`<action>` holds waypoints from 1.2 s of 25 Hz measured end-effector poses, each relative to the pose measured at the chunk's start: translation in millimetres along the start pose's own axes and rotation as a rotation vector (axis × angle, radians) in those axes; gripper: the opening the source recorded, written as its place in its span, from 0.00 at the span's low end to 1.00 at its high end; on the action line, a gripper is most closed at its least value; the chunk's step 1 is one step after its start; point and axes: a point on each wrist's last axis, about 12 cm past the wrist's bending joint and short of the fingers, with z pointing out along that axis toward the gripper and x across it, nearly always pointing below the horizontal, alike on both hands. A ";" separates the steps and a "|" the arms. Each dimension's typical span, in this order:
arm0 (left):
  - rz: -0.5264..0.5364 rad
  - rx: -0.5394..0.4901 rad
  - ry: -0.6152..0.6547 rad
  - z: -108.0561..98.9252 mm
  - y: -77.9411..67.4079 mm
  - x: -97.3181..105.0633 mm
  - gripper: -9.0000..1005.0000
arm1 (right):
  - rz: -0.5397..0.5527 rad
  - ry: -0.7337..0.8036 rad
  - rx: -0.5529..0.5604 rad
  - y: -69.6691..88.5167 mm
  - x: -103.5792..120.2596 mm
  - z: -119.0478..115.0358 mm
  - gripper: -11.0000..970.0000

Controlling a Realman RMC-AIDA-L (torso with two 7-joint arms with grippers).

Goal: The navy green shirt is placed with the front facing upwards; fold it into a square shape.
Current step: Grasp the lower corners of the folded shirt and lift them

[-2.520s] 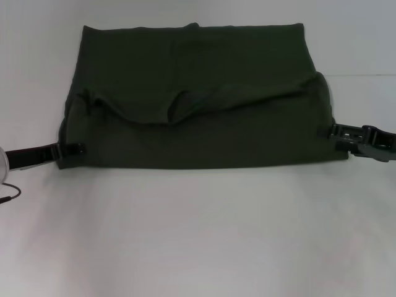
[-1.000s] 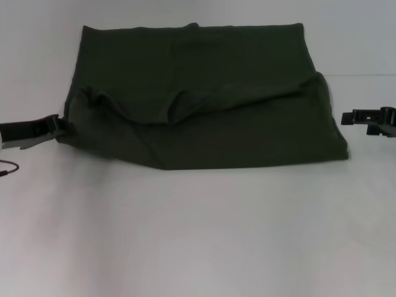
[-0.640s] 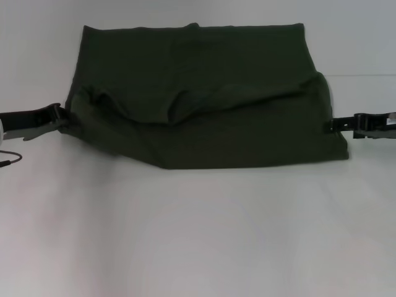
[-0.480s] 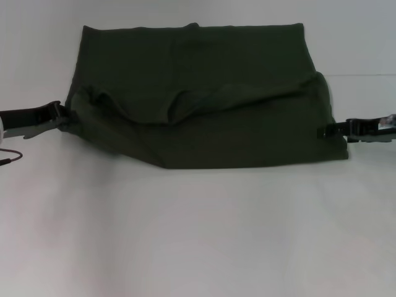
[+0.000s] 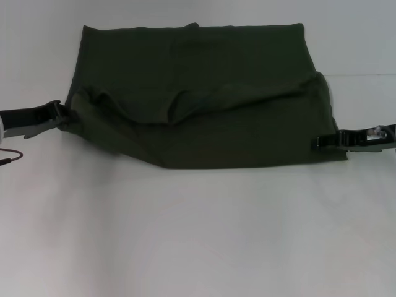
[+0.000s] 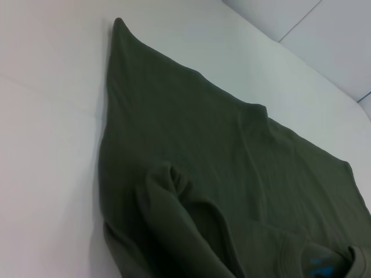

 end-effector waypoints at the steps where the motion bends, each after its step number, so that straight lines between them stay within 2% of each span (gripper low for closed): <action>1: -0.001 0.000 0.000 -0.1 0.2 0.2 0.05 | -0.001 0.002 -0.004 1.0 0.2 0.3 0.88; 10: -0.008 0.002 0.003 0.2 0.9 2.3 0.05 | 0.005 0.003 -0.007 0.6 1.1 -0.6 0.54; 15: -0.009 0.005 0.007 0.0 0.7 2.6 0.05 | 0.023 0.002 -0.004 -3.8 2.1 -3.5 0.28; 24: 0.023 0.038 0.051 -2.5 -5.2 3.2 0.05 | 0.033 0.013 -0.030 -6.7 0.7 -16.5 0.12; 28: 0.049 0.080 0.127 -12.9 -7.7 3.9 0.05 | 0.039 0.054 -0.075 -6.1 5.1 -29.6 0.07; 30: 0.044 0.082 0.183 -22.1 -4.5 7.6 0.05 | 0.047 0.105 -0.106 -7.2 11.7 -38.1 0.06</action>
